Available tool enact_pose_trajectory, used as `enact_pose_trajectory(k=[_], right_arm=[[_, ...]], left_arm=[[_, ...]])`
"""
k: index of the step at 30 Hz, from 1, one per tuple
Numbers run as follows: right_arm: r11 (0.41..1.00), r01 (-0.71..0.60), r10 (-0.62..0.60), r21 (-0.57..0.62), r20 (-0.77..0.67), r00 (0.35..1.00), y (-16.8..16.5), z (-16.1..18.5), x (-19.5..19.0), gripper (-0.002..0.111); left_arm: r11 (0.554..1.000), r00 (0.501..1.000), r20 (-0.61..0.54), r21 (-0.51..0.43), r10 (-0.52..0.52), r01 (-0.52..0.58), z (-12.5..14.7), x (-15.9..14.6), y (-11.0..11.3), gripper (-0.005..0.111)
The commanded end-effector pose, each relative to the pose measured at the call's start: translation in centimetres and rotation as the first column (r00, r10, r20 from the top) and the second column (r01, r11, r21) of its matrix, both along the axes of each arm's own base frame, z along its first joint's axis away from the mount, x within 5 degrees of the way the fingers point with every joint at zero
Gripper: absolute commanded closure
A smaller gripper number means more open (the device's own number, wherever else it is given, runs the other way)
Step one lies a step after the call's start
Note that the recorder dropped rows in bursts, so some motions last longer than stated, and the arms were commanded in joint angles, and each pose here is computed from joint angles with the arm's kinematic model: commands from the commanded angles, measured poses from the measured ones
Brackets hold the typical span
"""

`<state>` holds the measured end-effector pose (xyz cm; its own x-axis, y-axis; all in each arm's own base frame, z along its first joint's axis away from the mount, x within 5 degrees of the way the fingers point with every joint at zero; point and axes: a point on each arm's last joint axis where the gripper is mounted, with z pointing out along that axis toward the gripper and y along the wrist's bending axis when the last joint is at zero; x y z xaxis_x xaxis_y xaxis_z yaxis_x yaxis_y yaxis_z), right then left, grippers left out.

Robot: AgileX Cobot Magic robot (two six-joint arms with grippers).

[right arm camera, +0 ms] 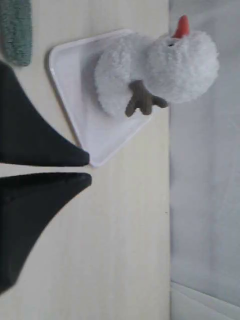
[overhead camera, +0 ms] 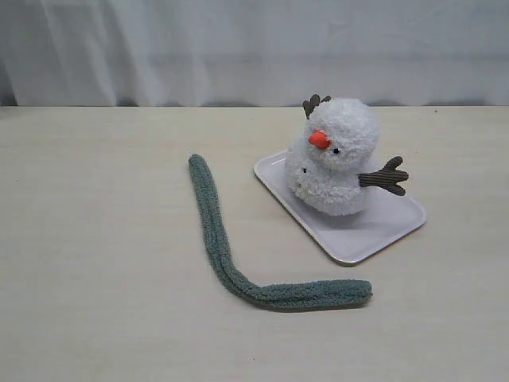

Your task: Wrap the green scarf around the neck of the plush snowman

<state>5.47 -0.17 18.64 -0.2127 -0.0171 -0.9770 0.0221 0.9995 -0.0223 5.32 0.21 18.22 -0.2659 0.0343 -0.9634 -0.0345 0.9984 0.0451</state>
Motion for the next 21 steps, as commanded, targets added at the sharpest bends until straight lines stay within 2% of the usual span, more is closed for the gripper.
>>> enact_pose_trajectory(k=[1,3,7,9,11,12,15,17,21], right_arm=[[1.0,0.0,0.001,-0.005,0.184,0.983,0.0,1.6,0.2,0.104],[1.0,-0.003,0.005,-0.008,0.267,0.964,0.0,2.4,0.2,0.104],[1.0,-0.012,0.009,0.003,0.474,0.88,0.1,4.4,-0.2,0.104],[0.985,-0.065,-0.037,0.16,0.561,0.827,0.0,5.3,-0.5,0.104],[0.928,-0.151,-0.085,0.339,0.589,0.804,0.0,5.6,-0.6,0.104],[0.919,-0.178,-0.083,0.352,0.614,0.785,0.0,5.9,-0.8,0.104],[0.957,-0.173,-0.01,0.234,0.62,0.785,0.5,7.0,-1.0,0.104],[0.943,-0.184,-0.02,0.276,0.6,0.8,0.5,8.7,-1.4,0.1],[0.956,-0.125,-0.041,0.264,0.545,0.837,0.2,12.3,-1.7,0.076]], left_arm=[[1.0,1.0,0.01,-0.007,-0.004,0.005,0.0,0.0,0.0,0.107],[1.0,1.0,0.01,-0.007,-0.004,0.005,0.0,0.0,0.0,0.107],[1.0,1.0,0.011,-0.008,-0.005,0.005,0.0,0.0,0.0,0.107],[1.0,1.0,0.011,-0.008,-0.005,0.005,0.0,0.0,0.0,0.107],[1.0,1.0,0.011,-0.008,-0.005,0.005,0.0,0.0,0.0,0.107],[1.0,1.0,0.011,-0.008,-0.005,0.005,0.0,0.0,0.0,0.107],[1.0,1.0,0.011,-0.008,-0.005,0.005,0.0,0.0,0.0,0.107],[1.0,1.0,0.011,-0.008,-0.005,0.005,0.0,0.0,0.0,0.107],[1.0,1.0,0.011,-0.008,-0.005,0.005,0.0,0.0,0.0,0.107]])
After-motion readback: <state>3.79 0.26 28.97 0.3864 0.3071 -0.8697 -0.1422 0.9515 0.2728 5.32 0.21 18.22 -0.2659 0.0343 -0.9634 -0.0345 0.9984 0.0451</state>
